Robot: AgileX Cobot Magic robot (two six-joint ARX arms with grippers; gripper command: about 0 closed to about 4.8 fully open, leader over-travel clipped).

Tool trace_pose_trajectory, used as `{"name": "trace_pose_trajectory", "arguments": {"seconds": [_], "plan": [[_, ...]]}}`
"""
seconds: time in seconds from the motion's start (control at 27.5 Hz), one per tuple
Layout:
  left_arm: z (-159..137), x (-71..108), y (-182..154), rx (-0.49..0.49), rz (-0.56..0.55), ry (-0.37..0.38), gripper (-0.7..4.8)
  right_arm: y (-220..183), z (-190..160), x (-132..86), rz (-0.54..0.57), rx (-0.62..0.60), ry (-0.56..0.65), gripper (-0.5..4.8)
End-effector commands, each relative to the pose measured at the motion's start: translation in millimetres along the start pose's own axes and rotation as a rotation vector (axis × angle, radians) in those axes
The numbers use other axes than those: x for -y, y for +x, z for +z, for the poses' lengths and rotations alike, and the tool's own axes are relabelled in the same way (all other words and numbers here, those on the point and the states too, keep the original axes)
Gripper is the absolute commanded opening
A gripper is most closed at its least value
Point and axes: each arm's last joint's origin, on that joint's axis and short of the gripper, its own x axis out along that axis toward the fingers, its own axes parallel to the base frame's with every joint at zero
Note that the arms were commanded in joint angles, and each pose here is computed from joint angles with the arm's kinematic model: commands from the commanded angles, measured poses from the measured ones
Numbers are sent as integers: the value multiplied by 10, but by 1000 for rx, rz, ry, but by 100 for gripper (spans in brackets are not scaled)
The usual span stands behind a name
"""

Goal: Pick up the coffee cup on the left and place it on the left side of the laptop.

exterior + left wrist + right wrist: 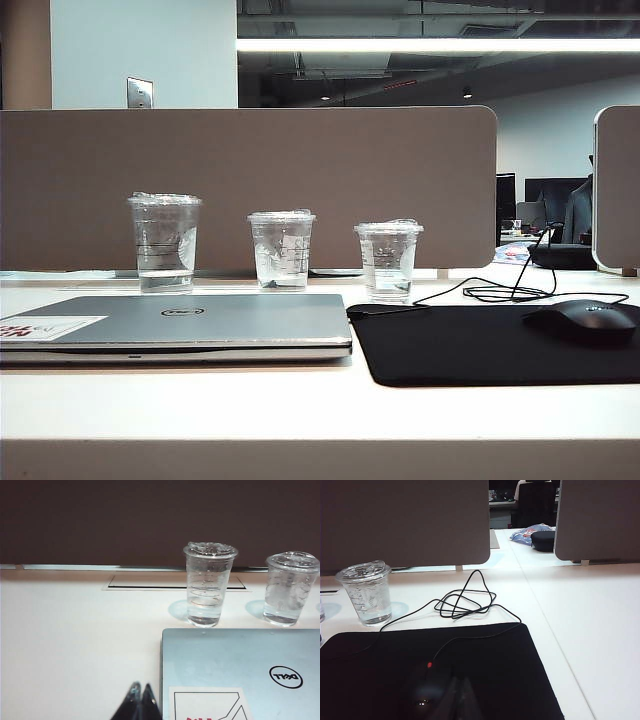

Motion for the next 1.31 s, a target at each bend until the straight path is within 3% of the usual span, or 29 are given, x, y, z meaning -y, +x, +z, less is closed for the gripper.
{"name": "trace_pose_trajectory", "arguments": {"seconds": [0.04, 0.22, 0.47, 0.58, 0.91, 1.13, 1.31], "plan": [[19, 2, -2, 10, -5, 4, -5, 2, -7, 0, 0, 8, 1, -4], [29, 2, -2, 19, -6, 2, -5, 2, 5, 0, 1, 21, 2, -4], [357, -14, -57, 114, 40, -32, -5, -94, 441, -13, 5, 143, 4, -4], [542, -10, -8, 91, 32, -53, -5, -172, 678, -20, 10, 179, 5, -4], [914, 140, 440, 43, -56, -61, -5, -118, 1074, -73, 144, 179, -8, -5], [951, 323, 775, -20, -87, -58, -5, -1, 1252, -90, 170, 158, -8, -4], [922, 442, 1210, -87, -105, -93, -5, 152, 1475, -200, 296, 120, -2, -4]]}}
